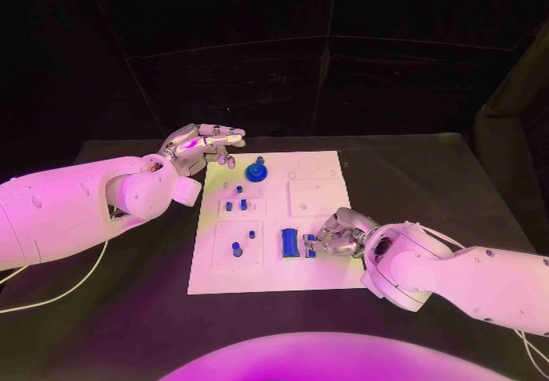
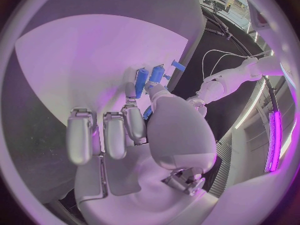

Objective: Assemble the parts on the task board

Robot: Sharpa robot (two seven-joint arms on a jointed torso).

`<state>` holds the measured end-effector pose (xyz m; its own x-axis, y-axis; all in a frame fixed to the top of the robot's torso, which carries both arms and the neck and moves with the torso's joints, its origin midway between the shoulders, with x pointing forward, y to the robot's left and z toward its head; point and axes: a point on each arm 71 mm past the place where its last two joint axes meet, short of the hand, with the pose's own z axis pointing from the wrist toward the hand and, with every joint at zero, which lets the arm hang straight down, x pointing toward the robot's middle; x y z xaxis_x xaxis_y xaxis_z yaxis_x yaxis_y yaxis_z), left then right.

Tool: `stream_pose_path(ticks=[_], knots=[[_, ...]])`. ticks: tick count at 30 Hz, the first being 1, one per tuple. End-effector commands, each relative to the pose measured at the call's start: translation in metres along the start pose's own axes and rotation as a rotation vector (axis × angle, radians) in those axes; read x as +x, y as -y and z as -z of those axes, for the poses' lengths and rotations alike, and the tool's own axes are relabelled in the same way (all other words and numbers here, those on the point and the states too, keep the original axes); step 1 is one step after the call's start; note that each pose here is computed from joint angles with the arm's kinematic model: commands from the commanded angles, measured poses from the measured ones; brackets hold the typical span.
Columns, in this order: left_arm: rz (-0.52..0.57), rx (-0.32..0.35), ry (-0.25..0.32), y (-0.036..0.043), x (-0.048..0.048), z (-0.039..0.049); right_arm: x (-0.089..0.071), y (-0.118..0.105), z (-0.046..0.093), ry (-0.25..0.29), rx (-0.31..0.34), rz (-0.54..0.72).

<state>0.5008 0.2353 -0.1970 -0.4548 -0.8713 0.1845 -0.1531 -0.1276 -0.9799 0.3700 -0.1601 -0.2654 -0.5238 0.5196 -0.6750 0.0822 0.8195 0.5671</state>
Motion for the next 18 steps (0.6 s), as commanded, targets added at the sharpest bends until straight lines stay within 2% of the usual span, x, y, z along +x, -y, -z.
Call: stream_pose_path(ticks=[1,18], knots=[[0.004,0.010,-0.014,0.0015,0.0017,-0.0001,0.0000,-0.0025,-0.0002,0.005,-0.012,0.058],[0.005,0.008,-0.015,0.0015,0.0017,0.0002,-0.0004,-0.0048,-0.0031,0.028,-0.021,0.096]])
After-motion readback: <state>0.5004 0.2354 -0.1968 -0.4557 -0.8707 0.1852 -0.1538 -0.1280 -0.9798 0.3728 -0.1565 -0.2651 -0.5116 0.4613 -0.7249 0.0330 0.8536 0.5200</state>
